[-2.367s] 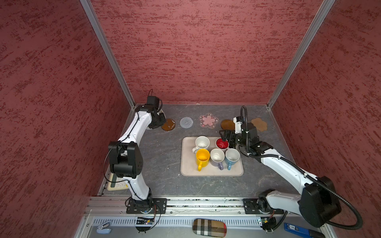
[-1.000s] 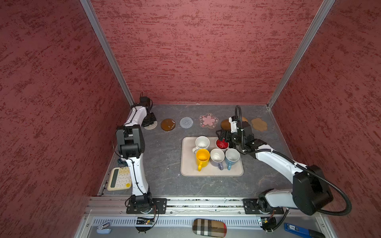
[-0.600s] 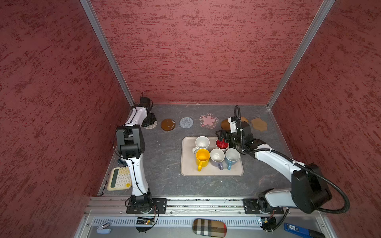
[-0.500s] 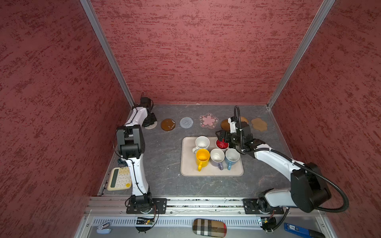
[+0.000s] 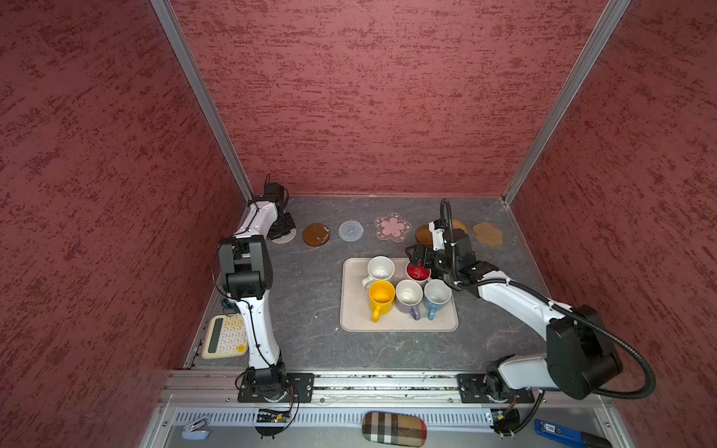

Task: Place cups on coasters
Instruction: Place the cup on the coaster.

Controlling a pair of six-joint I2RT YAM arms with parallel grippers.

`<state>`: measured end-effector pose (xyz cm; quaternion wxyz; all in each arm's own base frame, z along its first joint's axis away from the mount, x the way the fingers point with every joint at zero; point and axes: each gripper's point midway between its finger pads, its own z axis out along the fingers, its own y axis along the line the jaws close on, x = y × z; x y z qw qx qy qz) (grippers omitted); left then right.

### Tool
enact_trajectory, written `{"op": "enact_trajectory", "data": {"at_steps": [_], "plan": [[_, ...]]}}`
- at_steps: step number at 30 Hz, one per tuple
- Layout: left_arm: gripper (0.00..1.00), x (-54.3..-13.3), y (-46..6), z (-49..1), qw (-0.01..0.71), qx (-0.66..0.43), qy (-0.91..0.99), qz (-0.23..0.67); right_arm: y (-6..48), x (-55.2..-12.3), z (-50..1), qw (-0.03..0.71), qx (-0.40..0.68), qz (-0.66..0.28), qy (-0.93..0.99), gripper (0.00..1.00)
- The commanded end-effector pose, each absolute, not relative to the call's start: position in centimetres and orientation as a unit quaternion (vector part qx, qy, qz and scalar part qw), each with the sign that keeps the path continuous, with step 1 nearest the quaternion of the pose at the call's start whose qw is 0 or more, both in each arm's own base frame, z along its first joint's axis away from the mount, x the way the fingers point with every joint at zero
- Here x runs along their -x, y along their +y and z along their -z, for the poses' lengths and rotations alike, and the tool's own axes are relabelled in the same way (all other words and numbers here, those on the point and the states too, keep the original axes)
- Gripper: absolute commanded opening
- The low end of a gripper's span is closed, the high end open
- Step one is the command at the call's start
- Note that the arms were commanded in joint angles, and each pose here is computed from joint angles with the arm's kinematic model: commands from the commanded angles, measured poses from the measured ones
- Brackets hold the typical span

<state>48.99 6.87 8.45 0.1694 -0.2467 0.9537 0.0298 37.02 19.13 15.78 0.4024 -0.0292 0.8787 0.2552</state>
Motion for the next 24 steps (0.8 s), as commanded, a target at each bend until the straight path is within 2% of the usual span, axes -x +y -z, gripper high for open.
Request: {"op": "enact_trajectory", "data": {"at_steps": [1,20,22,24], "plan": [[0.00,-49.6,6.9,-11.9,0.212,0.251,0.944,-0.019,19.6,-37.5,-17.1,0.423,0.039,-0.262,0.867,0.99],[0.00,-49.0,6.8,-10.4,0.188,0.250,0.950,-0.016,19.7,-37.4,-17.1,0.420,0.040,-0.264,0.867,0.99],[0.14,-49.0,6.7,-10.3,0.188,0.250,0.950,-0.014,19.7,-37.4,-17.2,0.421,0.040,-0.265,0.866,0.99],[0.21,-49.0,6.6,-10.3,0.188,0.249,0.950,-0.014,19.7,-37.4,-17.3,0.421,0.040,-0.265,0.866,0.99]]}}
